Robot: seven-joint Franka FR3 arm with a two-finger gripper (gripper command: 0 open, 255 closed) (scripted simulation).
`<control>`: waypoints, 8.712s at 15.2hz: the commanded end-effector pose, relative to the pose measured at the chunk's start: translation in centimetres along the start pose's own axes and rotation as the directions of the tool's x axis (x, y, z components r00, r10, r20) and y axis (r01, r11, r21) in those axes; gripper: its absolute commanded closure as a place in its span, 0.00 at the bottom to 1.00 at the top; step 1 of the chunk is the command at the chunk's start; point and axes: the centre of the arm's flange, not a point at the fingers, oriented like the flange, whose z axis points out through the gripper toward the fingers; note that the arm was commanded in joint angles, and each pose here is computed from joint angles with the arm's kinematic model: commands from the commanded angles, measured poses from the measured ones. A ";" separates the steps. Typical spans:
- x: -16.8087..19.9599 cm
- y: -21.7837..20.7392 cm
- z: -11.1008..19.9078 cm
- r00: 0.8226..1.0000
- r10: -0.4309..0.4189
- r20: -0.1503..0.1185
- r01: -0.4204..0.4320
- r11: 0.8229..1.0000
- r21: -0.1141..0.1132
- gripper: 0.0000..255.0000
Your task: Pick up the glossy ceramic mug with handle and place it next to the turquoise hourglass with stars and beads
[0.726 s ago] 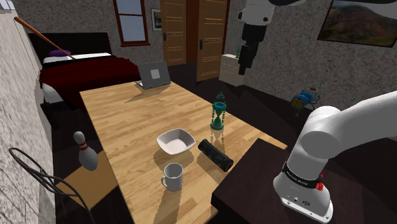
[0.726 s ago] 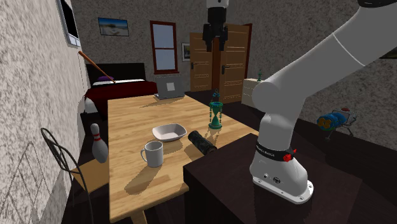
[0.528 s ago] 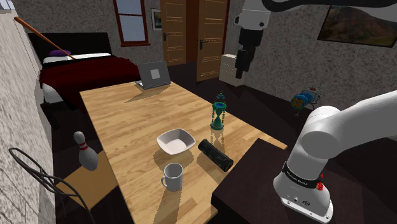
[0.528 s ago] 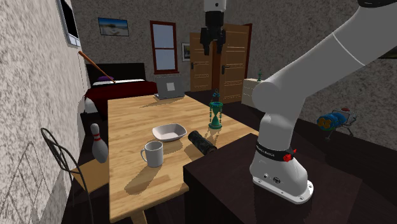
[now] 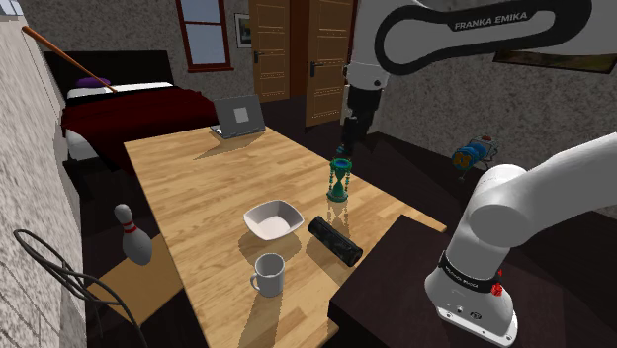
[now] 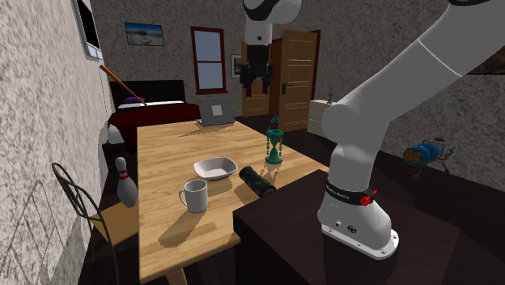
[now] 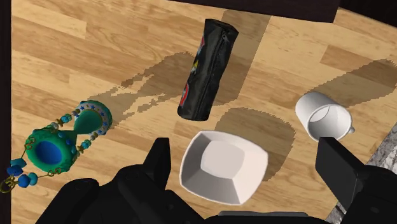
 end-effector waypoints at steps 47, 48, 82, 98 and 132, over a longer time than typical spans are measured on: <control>12.3 -17.0 37.0 1.000 0.031 0.003 -0.031 0.996 0.078 1.00; 12.3 -17.0 37.0 1.000 0.031 0.003 -0.031 0.996 0.078 1.00; 13.0 -16.4 22.2 1.000 0.031 0.003 -0.031 0.996 0.078 1.00; 13.4 -16.1 13.8 1.000 0.031 0.003 -0.031 0.996 0.078 1.00; 16.0 -5.2 0.6 1.000 0.031 0.003 -0.031 0.996 0.078 1.00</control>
